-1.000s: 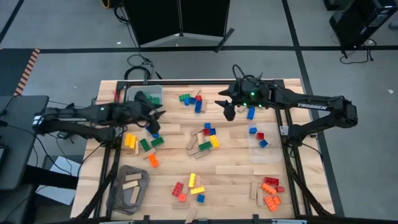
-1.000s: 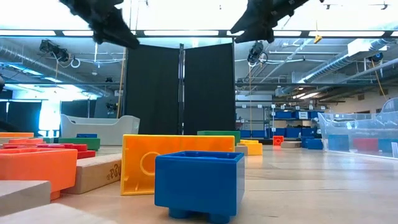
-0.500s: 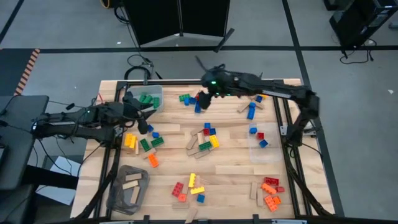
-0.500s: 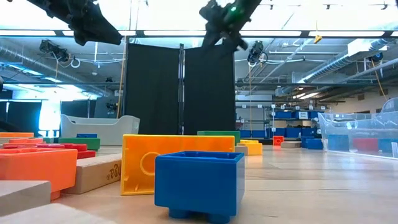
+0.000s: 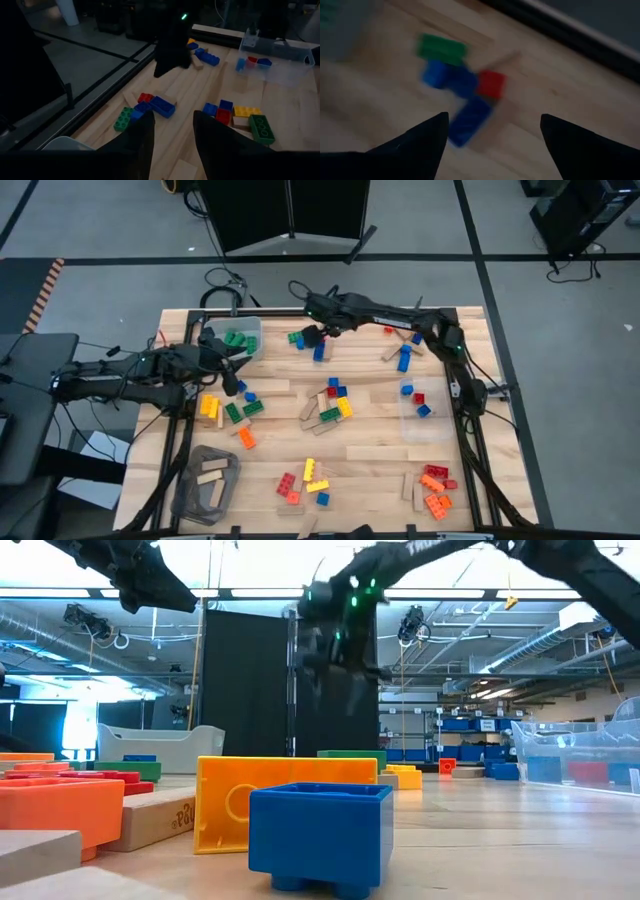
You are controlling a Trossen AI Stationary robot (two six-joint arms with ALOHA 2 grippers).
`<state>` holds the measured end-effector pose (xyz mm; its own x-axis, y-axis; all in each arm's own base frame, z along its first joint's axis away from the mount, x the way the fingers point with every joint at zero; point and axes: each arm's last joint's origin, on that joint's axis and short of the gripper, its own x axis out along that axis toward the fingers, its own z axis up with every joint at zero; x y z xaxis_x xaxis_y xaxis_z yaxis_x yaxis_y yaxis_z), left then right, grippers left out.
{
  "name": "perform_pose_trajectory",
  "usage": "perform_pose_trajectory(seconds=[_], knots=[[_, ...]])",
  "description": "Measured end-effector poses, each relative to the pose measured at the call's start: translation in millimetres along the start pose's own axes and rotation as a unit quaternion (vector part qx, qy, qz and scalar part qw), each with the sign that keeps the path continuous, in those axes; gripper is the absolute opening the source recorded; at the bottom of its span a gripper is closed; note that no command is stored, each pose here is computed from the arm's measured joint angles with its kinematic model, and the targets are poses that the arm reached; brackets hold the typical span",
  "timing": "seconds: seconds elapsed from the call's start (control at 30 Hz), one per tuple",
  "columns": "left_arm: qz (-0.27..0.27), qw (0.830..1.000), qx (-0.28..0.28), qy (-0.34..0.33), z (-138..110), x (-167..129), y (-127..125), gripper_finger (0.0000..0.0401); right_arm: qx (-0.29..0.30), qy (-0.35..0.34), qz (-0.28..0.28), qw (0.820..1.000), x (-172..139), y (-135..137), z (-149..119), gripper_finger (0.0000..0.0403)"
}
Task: Sort blocks by size
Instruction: Put the brown block into the black bin
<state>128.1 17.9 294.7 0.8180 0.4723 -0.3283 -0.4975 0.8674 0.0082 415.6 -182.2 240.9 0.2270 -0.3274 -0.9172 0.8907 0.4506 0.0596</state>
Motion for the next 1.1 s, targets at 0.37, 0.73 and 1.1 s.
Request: perform_pose_trajectory(seconds=[0.37,0.73,1.1], knots=[[0.000,1.000,0.000,0.000,0,0,0,0.0143,0.092,0.124,-0.042,0.987,77,-18,-7,0.0285],[0.000,1.000,-0.002,-0.004,1,0,0,0.0143,0.103,0.140,-0.026,0.985,81,-2,-19,0.0279],[0.000,1.000,-0.002,-0.004,1,0,0,0.0143,0.058,0.140,-0.043,0.987,78,-5,-23,0.0275]])
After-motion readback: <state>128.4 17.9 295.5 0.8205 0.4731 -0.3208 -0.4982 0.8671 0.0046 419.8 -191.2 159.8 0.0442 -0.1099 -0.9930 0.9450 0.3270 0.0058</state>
